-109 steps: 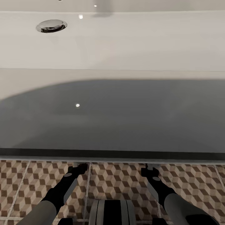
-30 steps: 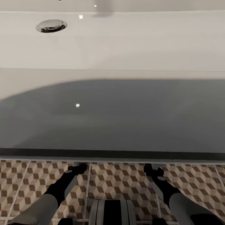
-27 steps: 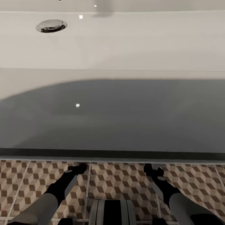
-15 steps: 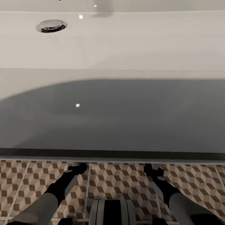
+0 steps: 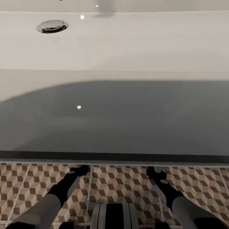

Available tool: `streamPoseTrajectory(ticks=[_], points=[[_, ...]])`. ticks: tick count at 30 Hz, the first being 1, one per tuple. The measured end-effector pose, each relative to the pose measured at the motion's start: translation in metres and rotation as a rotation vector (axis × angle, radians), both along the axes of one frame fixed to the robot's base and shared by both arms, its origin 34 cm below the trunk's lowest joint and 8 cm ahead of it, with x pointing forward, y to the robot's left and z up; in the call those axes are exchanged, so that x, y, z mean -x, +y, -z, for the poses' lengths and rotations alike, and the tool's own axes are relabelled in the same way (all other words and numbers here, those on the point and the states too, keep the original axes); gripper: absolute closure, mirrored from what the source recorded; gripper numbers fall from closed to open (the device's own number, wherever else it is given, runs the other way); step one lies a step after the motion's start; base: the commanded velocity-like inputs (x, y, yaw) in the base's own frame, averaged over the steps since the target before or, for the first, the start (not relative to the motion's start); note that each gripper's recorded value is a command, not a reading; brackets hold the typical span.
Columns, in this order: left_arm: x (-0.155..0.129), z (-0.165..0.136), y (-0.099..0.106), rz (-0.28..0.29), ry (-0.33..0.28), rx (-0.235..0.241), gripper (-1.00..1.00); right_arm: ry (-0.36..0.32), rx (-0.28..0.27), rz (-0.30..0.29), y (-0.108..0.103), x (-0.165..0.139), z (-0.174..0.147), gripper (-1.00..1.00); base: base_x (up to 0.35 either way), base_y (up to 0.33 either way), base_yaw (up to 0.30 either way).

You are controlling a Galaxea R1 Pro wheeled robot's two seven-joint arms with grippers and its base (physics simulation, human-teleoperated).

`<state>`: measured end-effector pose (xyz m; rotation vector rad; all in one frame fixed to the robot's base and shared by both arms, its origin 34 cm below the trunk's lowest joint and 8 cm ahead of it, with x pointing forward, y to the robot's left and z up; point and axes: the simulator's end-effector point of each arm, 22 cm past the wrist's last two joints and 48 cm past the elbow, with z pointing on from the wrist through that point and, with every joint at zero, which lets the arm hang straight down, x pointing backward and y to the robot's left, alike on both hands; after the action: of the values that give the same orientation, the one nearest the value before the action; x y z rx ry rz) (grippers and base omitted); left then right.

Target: Take the four mousetraps from the cabinet in the bathroom and place them on the bathroom floor. Make sure all four end up on the same floor surface, and ensure that at least two of them are either under or directly next to the same bathroom sink.

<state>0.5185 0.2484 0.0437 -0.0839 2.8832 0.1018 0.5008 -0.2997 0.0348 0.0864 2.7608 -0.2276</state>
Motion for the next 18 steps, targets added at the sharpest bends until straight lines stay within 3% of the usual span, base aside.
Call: streamPoseTrajectory(ticks=[6, 7, 18], points=[[0.0015, 0.0010, -0.0032, 0.000, 0.006, 0.004, 1.00, 0.000, -0.001, 0.000, 0.0008, -0.0001, 0.0000, -1.00, 0.000, 0.000, 0.000], [0.0016, 0.0010, -0.0033, 0.000, 0.006, 0.004, -1.00, 0.000, -0.001, 0.000, 0.0008, -0.0001, 0.0000, -1.00, 0.000, 0.000, 0.000], [-0.0002, 0.0006, -0.0037, 0.002, 0.001, 0.002, -1.00, 0.000, -0.001, 0.000, 0.0011, -0.0002, 0.0000, -1.00, 0.000, 0.000, 0.000]])
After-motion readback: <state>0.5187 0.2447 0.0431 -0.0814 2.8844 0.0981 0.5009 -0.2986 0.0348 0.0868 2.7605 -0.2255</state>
